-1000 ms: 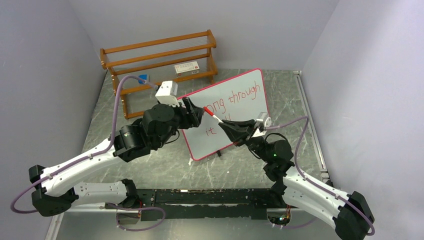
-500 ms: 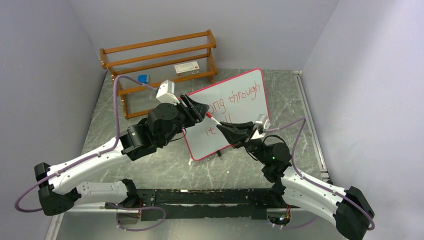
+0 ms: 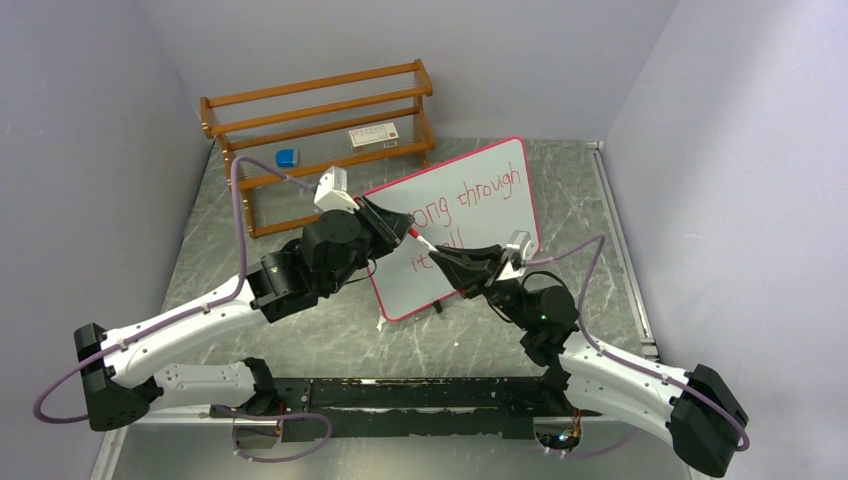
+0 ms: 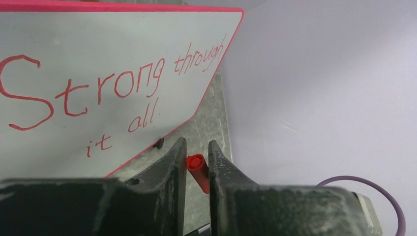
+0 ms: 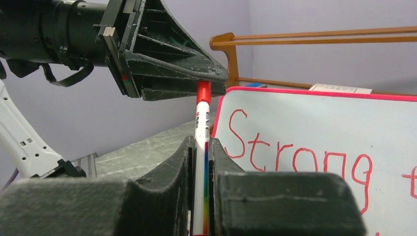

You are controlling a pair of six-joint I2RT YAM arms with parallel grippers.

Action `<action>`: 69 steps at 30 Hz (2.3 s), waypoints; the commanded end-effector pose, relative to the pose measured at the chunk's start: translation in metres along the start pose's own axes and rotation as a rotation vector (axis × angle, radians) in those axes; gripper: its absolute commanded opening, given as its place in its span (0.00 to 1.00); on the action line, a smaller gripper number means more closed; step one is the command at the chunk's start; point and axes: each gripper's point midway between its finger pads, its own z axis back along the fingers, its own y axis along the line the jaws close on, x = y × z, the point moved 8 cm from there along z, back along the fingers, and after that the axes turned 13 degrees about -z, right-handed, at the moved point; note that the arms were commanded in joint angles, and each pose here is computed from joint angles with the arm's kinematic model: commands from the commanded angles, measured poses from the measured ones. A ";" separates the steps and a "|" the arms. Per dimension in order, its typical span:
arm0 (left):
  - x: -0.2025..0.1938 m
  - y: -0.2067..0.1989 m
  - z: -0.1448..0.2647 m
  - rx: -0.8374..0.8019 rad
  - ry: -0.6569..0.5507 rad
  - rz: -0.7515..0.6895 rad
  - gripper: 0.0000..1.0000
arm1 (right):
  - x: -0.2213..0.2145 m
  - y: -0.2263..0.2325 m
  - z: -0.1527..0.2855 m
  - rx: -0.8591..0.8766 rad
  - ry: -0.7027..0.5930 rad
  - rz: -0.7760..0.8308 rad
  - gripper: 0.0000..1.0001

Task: Write a sentence on the whiteboard
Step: Close the whiteboard marker at the center of the board, then place the whiteboard marker at the center of the board.

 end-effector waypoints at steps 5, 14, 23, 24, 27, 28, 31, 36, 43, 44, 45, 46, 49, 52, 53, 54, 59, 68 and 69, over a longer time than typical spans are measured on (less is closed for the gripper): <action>-0.009 0.002 0.006 -0.074 0.031 0.138 0.05 | 0.019 0.009 -0.009 0.037 -0.115 0.003 0.00; -0.029 -0.010 0.011 -0.246 0.134 0.187 0.05 | 0.028 0.011 -0.027 0.019 -0.139 -0.044 0.00; -0.050 -0.018 0.028 -0.374 0.159 0.190 0.05 | 0.039 0.014 -0.041 -0.001 -0.212 -0.223 0.00; -0.051 -0.019 0.030 -0.387 0.158 0.192 0.05 | 0.041 0.014 -0.041 -0.011 -0.233 -0.244 0.00; -0.051 -0.020 0.036 -0.406 0.151 0.178 0.05 | 0.045 0.013 -0.041 -0.020 -0.273 -0.304 0.00; -0.051 -0.020 0.037 -0.405 0.147 0.173 0.05 | 0.047 0.013 -0.042 -0.022 -0.280 -0.311 0.00; -0.048 -0.013 0.040 -0.371 0.130 0.179 0.05 | 0.048 0.013 -0.041 -0.022 -0.280 -0.304 0.00; -0.029 0.004 0.045 -0.244 0.016 0.169 0.12 | 0.037 0.006 -0.035 -0.096 -0.196 -0.258 0.00; 0.016 0.020 0.055 -0.037 -0.151 -0.140 0.40 | 0.034 -0.026 -0.006 -0.467 -0.103 -0.141 0.00; 0.020 0.023 0.056 -0.010 -0.165 -0.198 0.45 | 0.034 -0.031 -0.001 -0.519 -0.084 -0.114 0.00; 0.025 0.027 0.057 0.028 -0.177 -0.250 0.49 | 0.033 -0.035 0.004 -0.578 -0.069 -0.094 0.00; 0.029 0.032 0.058 0.069 -0.186 -0.303 0.53 | 0.035 -0.040 0.010 -0.634 -0.059 -0.074 0.00; 0.045 0.043 0.060 0.179 -0.204 -0.451 0.65 | 0.040 -0.054 0.028 -0.807 -0.027 0.006 0.00; 0.060 0.057 0.054 0.254 -0.213 -0.544 0.70 | 0.043 -0.069 0.045 -0.959 -0.013 0.073 0.00; 0.064 0.063 0.052 0.275 -0.216 -0.561 0.71 | 0.045 -0.074 0.049 -1.000 -0.015 0.089 0.00; 0.067 0.070 0.047 0.296 -0.215 -0.577 0.73 | 0.048 -0.078 0.054 -1.039 -0.021 0.104 0.00; 0.072 0.107 0.032 0.362 -0.174 -0.593 0.75 | 0.061 -0.107 0.081 -1.226 -0.034 0.154 0.00; 0.065 0.164 0.058 0.460 -0.171 -0.610 0.82 | 0.045 -0.167 0.152 -1.493 -0.008 -0.073 0.00; 0.064 0.168 0.062 0.465 -0.174 -0.623 0.83 | 0.040 -0.172 0.160 -1.514 -0.008 -0.101 0.00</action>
